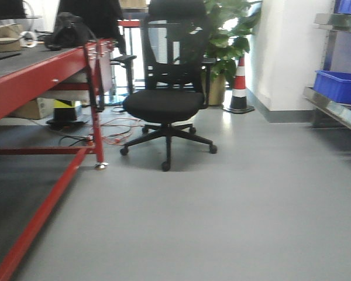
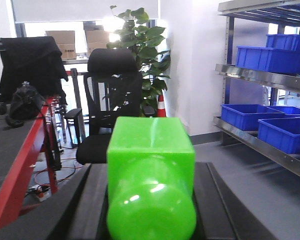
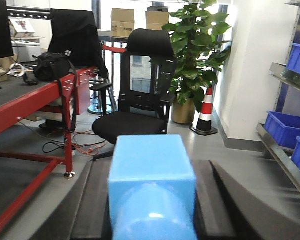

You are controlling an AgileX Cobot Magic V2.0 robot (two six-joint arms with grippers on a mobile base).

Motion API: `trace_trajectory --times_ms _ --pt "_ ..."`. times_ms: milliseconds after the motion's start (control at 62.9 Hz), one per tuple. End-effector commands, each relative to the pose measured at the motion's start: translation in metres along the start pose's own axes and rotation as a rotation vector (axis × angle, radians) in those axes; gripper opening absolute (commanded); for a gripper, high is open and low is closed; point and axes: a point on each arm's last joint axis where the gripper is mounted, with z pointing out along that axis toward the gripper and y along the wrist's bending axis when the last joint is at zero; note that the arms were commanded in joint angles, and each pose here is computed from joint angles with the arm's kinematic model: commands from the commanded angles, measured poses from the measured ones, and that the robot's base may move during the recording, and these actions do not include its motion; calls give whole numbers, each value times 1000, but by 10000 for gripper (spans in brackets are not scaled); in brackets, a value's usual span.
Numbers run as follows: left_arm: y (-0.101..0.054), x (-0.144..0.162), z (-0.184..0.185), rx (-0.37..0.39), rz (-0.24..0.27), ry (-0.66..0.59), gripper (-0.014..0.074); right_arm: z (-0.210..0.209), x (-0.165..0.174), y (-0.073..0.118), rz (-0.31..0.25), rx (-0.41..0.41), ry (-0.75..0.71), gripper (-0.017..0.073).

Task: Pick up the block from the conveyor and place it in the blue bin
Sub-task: 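Drive the base away from the conveyor toward the shelf rack, then drive up to the shelf and move both held blocks over blue bins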

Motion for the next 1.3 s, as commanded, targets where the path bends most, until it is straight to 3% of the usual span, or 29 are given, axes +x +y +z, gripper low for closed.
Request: trace_trajectory --times_ms 0,1288 --pt "0 -4 -2 2 4 -26 -111 0 -2 0 -12 1 -23 -162" --pt "0 -4 -2 1 4 -29 -111 0 -2 0 -12 1 -25 -162"
